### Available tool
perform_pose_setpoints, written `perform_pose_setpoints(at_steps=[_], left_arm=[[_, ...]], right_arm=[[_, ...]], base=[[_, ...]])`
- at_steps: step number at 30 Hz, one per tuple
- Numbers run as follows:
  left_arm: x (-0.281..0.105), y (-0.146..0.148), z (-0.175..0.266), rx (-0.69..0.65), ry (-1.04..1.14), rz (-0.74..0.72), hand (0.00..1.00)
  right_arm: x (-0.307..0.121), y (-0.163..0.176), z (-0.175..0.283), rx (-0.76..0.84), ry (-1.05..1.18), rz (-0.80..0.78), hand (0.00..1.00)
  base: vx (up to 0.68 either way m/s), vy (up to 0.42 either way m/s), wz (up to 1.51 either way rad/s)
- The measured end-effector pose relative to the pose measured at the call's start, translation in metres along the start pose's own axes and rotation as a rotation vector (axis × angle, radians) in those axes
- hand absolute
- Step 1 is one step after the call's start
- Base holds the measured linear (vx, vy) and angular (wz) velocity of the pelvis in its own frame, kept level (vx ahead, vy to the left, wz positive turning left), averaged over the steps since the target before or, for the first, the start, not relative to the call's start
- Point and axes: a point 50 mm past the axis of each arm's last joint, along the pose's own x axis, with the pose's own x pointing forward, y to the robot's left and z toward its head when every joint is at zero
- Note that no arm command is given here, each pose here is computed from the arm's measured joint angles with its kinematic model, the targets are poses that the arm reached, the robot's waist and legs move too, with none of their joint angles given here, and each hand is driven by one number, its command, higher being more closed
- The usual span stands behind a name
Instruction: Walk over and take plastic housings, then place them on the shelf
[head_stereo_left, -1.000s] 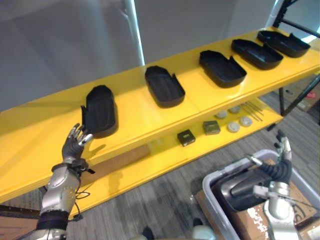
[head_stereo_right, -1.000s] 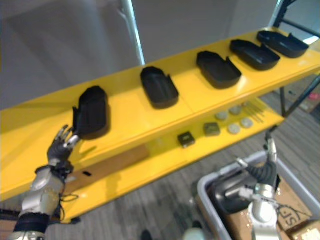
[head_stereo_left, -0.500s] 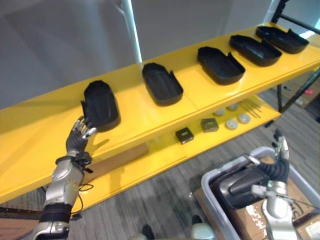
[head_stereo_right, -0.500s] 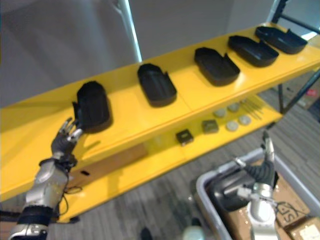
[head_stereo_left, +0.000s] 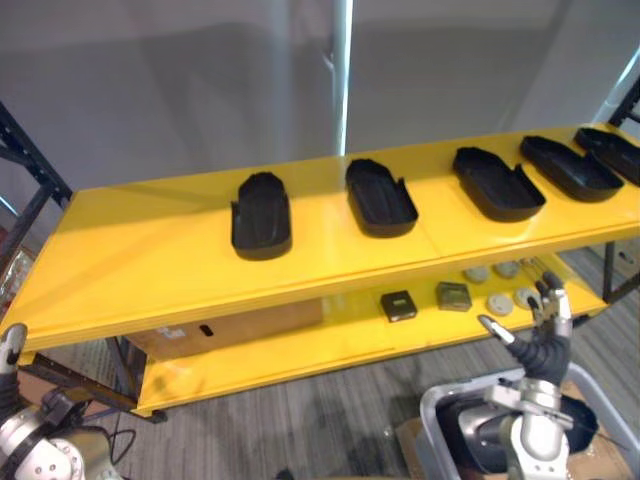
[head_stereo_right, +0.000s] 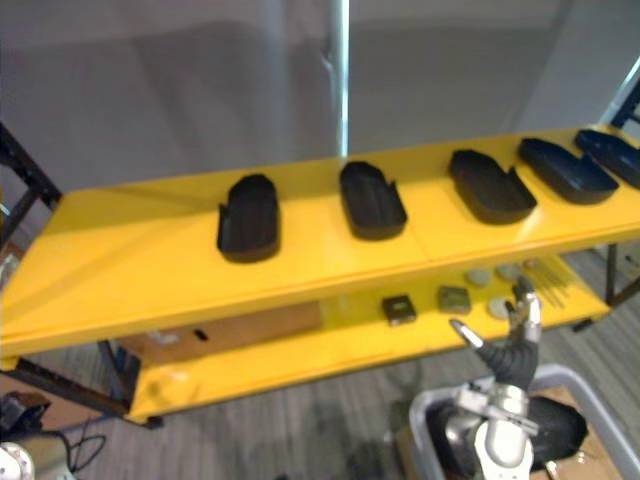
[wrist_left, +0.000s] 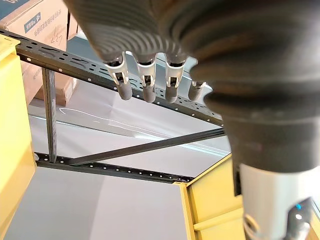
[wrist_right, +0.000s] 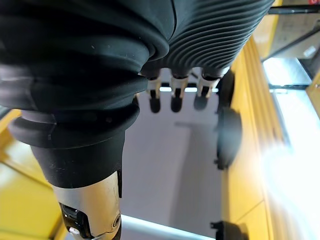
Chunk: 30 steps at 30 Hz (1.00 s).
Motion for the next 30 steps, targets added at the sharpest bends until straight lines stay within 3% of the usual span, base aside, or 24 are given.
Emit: perform_pose_setpoints(at_steps=[8,15,18,30], left_arm=[[-0.011,-0.015,0.000,-0.072,0.021,-0.039,0.00],[-0.041,-0.077,-0.007,-0.197,0.107,-0.362,0.00],[-0.048,-0.088,-0.009,-0.219,0.132,-0.429,0.00],[-0.037,-0.074,-0.005,-0.146,0.081,-0.337,0.00]], right_arm=[[-0.002,-0.001,-0.005,0.006,0.026,-0.025,0.00],[0.006,-0.008,-0.008,0.032,0.051,-0.123,0.00],[0.011,-0.012,-0.008,0.051,0.053,-0.167,0.00],[0.013,-0.012,-0.005,0.065,0.039,-0.183,0.00]], base=[[0.00,0.000,-0.01],[0.00,0.004,-0.06],[0.01,0.023,-0.08],[0.02,0.026,-0.02]])
